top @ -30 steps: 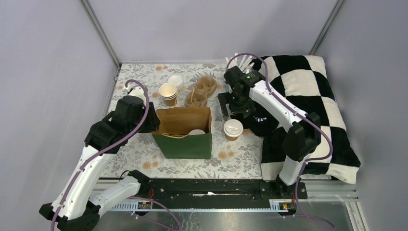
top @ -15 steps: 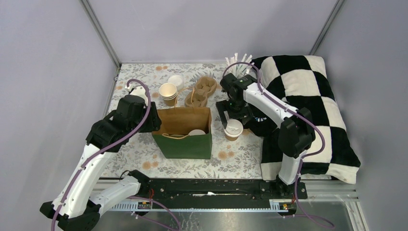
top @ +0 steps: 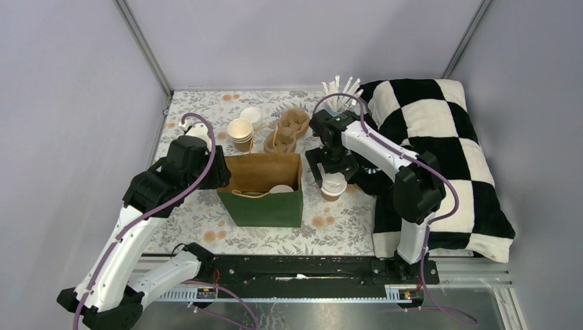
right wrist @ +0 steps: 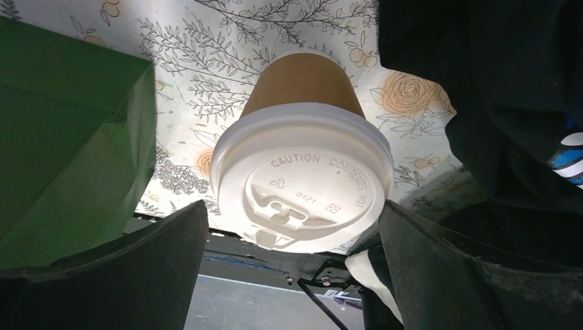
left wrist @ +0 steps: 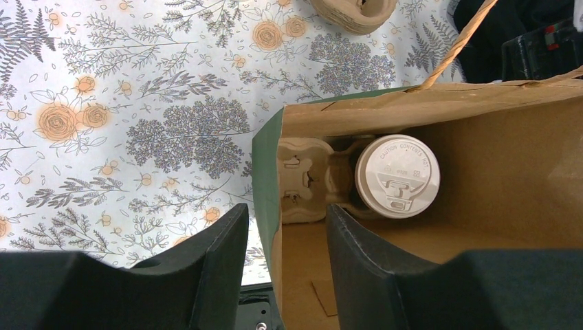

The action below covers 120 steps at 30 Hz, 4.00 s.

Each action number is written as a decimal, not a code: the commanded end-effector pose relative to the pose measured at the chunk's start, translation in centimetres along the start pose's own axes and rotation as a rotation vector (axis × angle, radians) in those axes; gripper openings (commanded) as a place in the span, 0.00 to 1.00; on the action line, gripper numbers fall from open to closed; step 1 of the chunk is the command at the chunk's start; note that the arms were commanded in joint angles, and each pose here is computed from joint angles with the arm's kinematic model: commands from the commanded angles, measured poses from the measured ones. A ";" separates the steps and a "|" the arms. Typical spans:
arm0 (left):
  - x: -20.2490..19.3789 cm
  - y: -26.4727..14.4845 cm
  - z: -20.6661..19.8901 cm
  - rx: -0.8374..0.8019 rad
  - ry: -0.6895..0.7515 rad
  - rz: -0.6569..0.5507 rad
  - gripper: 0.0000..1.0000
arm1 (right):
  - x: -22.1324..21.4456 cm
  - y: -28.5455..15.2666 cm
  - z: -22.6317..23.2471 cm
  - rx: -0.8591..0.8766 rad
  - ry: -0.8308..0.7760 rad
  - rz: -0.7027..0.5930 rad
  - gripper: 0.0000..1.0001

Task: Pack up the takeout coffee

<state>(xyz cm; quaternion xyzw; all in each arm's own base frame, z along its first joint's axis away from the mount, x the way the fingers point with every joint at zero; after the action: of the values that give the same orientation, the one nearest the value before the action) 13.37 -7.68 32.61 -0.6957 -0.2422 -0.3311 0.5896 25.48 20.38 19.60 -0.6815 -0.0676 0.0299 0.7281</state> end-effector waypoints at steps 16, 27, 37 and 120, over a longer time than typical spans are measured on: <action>0.3 -0.1 0.1 -0.002 0.007 -0.038 0.50 | 0.1 0.2 0.1 -0.117 -0.051 -0.038 0.91; 0.3 -0.2 0.2 0.012 -0.004 -0.039 0.53 | -0.5 -1.1 -0.2 -0.104 -0.042 -0.084 0.77; 0.8 -1.0 0.7 0.087 -0.052 -0.038 0.63 | -1.6 -4.3 -1.0 -0.057 -0.016 -0.226 0.66; 0.0 1.1 -1.2 -0.300 0.016 -0.619 0.00 | -14.3 -16.2 17.2 -0.029 -0.762 -0.728 0.53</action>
<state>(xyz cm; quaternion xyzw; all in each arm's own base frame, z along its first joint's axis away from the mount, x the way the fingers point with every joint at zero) 13.87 -9.28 30.56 -0.6787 -0.3693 -0.5223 0.3609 8.83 34.58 35.93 -0.5640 -0.5420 0.0178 0.6227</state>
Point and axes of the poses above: each gripper's point midway between its finger pads, its own y axis out along the fingers, its own z axis along the line the jaws close on, x = y × z, the point moved 9 cm from there along -y, back along the fingers, and after that the axes turned 10 degrees about y, right-handed, at the moved point
